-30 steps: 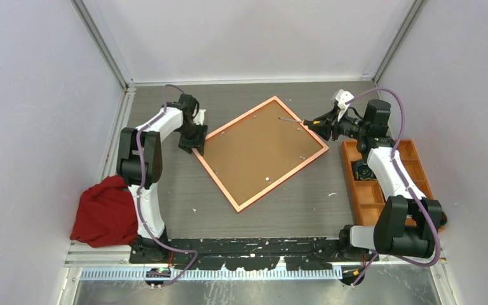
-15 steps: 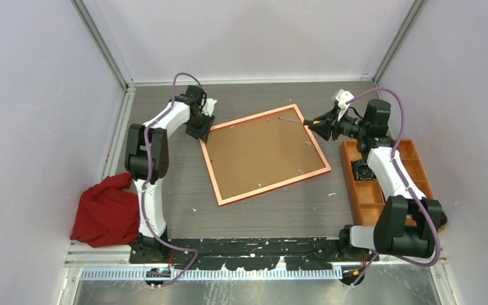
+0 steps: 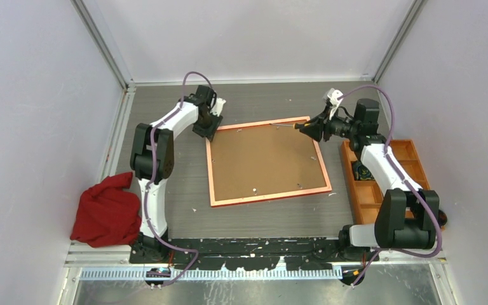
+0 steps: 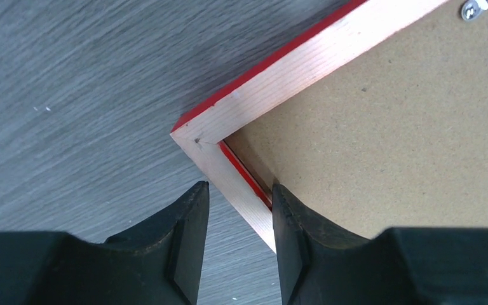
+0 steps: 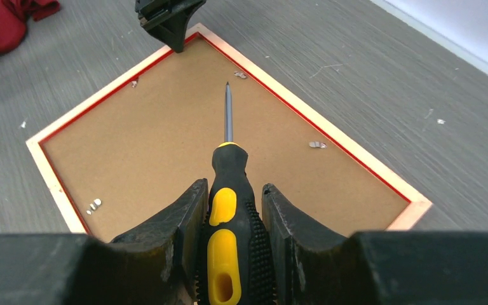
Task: Take the photo out of the frame
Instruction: Adjust the photo frame at the center of the board.
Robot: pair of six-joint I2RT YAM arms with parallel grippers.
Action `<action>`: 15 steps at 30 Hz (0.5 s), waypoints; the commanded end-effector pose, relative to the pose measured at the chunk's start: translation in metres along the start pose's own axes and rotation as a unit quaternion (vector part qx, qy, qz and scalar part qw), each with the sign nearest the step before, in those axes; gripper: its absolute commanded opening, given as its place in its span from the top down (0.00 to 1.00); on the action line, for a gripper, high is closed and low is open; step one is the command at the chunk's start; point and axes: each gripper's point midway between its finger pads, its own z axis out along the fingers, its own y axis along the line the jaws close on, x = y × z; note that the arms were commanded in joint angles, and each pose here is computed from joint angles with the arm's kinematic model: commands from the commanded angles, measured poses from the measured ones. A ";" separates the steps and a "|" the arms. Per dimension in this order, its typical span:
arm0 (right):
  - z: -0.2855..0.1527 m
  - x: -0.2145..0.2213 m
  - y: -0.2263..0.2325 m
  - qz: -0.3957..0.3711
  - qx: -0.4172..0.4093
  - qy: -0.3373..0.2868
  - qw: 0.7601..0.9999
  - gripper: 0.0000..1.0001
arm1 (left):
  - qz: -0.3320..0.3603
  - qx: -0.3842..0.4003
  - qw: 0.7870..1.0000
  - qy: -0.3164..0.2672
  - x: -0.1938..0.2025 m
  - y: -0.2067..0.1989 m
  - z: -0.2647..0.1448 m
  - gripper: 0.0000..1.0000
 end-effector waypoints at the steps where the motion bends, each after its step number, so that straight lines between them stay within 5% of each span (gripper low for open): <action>1: 0.018 -0.038 0.000 0.014 0.022 -0.021 0.999 0.99 | -0.087 0.011 0.996 0.023 0.020 0.008 0.003 0.57; 15: 0.117 -0.028 0.111 -0.039 0.005 0.072 0.997 0.99 | -0.130 0.148 0.979 -0.046 0.013 -0.027 -0.021 0.47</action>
